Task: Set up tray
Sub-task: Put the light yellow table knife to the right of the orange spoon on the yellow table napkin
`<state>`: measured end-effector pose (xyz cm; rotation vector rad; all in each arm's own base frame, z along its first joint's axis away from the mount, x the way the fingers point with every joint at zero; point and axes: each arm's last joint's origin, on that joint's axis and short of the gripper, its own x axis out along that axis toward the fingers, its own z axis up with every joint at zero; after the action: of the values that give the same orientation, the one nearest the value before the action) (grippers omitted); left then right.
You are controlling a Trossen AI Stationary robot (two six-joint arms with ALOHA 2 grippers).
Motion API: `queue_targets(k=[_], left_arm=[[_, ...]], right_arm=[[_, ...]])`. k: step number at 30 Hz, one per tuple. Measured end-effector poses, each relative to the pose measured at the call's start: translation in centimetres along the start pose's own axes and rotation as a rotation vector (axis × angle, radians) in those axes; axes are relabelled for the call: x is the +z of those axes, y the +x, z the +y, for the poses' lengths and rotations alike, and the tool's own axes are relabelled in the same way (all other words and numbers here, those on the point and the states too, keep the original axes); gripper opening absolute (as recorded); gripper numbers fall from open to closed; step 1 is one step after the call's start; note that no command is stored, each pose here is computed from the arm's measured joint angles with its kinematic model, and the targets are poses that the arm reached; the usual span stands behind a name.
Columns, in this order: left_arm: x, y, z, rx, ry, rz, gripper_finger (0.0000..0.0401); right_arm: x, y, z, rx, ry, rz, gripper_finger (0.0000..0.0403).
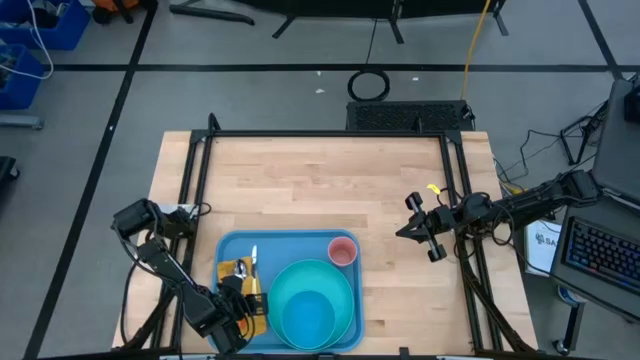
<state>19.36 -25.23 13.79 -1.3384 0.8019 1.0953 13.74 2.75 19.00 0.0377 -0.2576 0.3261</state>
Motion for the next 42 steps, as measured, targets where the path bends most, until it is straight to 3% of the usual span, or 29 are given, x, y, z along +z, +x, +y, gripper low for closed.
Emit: queue_targets(k=[12, 21, 30, 42], left_arm=[[0.0, 0.0, -0.1, -0.009, 0.013, 0.002, 0.0188], [0.0, -0.4, 0.0, 0.003, 0.029, 0.018, 0.0189], [0.0, -0.5, 0.0, 0.001, 0.013, 0.02, 0.0219], [-0.1, -1.4, -0.2, 0.041, 0.047, 0.001, 0.0217]], right_arm=[[0.0, 0.0, 0.0, 0.0, 0.0, 0.0, 0.0], [0.0, 0.0, 0.0, 0.0, 0.0, 0.0, 0.0], [0.0, 0.0, 0.0, 0.0, 0.0, 0.0, 0.0], [0.0, 0.0, 0.0, 0.0, 0.0, 0.0, 0.0]])
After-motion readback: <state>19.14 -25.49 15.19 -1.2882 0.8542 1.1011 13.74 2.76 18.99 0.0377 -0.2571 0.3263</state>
